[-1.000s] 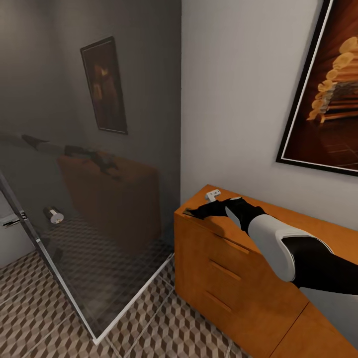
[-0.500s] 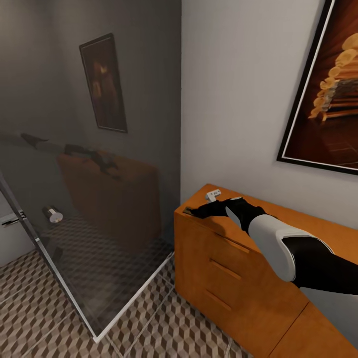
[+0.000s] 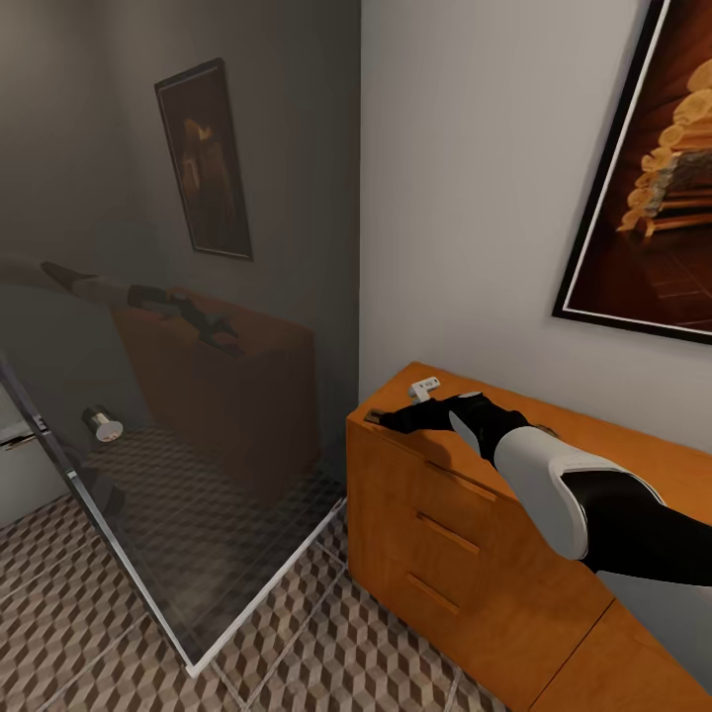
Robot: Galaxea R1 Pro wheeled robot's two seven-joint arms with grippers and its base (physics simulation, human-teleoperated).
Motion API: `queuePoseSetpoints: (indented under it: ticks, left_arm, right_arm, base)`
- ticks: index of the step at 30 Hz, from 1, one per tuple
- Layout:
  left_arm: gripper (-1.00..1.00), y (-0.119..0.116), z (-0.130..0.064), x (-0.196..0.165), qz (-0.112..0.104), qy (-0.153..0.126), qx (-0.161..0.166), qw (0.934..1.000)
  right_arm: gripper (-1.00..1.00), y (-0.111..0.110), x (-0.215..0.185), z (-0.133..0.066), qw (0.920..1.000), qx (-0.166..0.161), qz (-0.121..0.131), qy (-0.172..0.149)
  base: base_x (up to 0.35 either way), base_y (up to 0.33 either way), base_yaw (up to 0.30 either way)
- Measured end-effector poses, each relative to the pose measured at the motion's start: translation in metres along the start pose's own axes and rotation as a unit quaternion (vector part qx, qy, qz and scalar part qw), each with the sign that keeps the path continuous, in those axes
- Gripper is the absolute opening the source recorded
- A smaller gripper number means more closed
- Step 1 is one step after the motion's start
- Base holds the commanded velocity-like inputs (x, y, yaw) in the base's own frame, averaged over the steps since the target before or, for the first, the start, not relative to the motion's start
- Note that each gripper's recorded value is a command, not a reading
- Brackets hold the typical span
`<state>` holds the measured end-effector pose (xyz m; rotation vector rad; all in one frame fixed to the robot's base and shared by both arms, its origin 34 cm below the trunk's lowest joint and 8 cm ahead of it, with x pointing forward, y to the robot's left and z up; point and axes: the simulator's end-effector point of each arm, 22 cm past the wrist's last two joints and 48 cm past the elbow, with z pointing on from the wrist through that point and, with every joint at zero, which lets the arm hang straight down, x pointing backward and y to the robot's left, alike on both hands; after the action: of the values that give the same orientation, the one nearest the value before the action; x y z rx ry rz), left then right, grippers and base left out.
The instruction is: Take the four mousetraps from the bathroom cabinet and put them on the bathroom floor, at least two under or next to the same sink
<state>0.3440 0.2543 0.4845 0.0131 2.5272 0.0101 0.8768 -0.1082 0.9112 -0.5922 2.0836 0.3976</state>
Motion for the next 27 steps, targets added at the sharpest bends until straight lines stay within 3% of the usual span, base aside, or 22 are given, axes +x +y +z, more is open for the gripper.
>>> queuePoseSetpoints:
  ticks: [27]
  left_arm:
    - [1.00, 0.0000, -0.0001, 0.0011, 0.000, 0.001, 0.000, 1.0000]
  right_arm:
    - [1.00, -0.0012, 0.0021, 0.0009, 1.0000, 0.000, 0.001, 0.001]
  base:
    - [0.000, 0.000, 0.000]
